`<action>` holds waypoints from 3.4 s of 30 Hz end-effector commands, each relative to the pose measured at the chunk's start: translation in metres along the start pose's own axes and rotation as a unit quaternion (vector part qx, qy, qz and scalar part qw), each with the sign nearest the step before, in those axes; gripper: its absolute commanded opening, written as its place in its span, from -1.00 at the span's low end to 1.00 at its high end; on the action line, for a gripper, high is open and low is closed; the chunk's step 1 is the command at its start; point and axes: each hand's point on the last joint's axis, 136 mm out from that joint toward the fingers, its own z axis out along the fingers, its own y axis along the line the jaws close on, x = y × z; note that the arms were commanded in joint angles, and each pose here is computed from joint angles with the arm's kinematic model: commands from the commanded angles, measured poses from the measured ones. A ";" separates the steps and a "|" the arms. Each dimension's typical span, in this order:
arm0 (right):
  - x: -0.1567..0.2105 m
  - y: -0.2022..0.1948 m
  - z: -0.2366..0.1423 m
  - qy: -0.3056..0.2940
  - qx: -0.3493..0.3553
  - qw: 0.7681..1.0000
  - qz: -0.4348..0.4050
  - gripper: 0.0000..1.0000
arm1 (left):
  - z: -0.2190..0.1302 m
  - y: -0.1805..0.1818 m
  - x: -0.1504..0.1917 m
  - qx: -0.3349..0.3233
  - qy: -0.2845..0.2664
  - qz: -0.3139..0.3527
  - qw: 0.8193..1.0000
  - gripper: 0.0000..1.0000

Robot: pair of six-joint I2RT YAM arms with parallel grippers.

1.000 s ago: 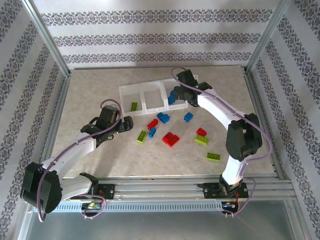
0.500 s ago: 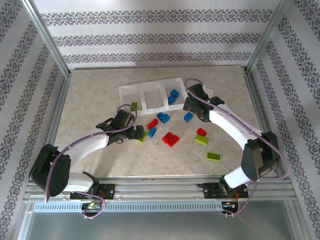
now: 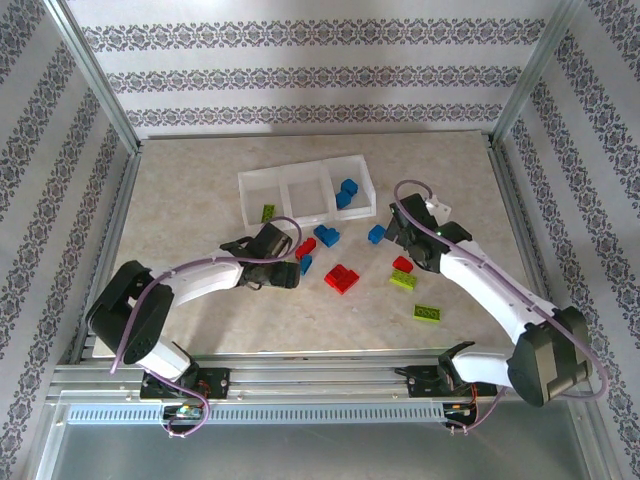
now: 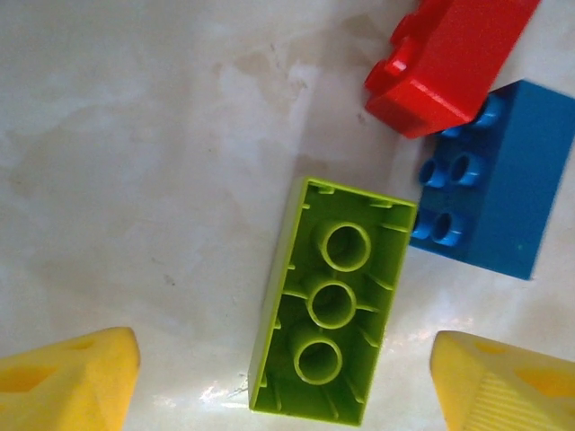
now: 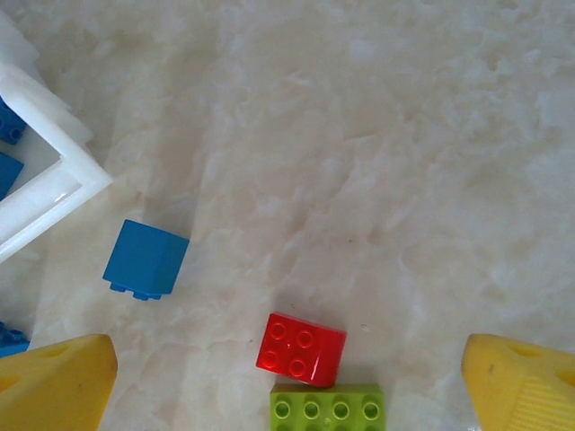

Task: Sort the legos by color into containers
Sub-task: Pick up the lego from the center of the table, then place the lego in the container.

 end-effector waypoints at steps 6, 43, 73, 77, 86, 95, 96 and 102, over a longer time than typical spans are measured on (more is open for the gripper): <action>-0.002 -0.016 -0.008 -0.021 0.014 1.000 0.014 0.97 | 0.010 -0.010 -0.007 0.004 0.000 0.011 1.000 0.48; -0.010 -0.021 -0.008 -0.035 0.015 0.999 0.031 0.97 | -0.013 0.017 -0.032 -0.078 -0.054 -0.015 0.995 -0.49; 0.008 -0.045 -0.011 -0.017 0.008 0.998 0.052 0.97 | -0.033 0.069 -0.180 -0.102 -0.145 -0.073 0.981 -0.49; 0.015 -0.050 -0.009 -0.004 0.014 0.999 0.051 0.97 | -0.028 0.073 -0.188 -0.105 -0.143 -0.080 0.981 -0.48; 0.024 -0.052 -0.005 0.015 0.015 0.999 0.050 0.97 | -0.009 0.078 -0.197 -0.108 -0.127 -0.091 0.982 -0.45; 0.025 -0.046 -0.002 0.023 0.007 0.999 0.045 0.96 | 0.010 0.088 -0.200 -0.123 -0.107 -0.104 0.981 -0.30; 0.025 -0.046 -0.001 0.025 0.007 0.999 0.044 0.96 | 0.010 0.089 -0.201 -0.124 -0.107 -0.105 0.981 -0.27; 0.028 -0.045 0.001 0.033 0.008 0.999 0.039 0.97 | 0.001 0.085 -0.204 -0.114 -0.117 -0.110 0.980 -0.03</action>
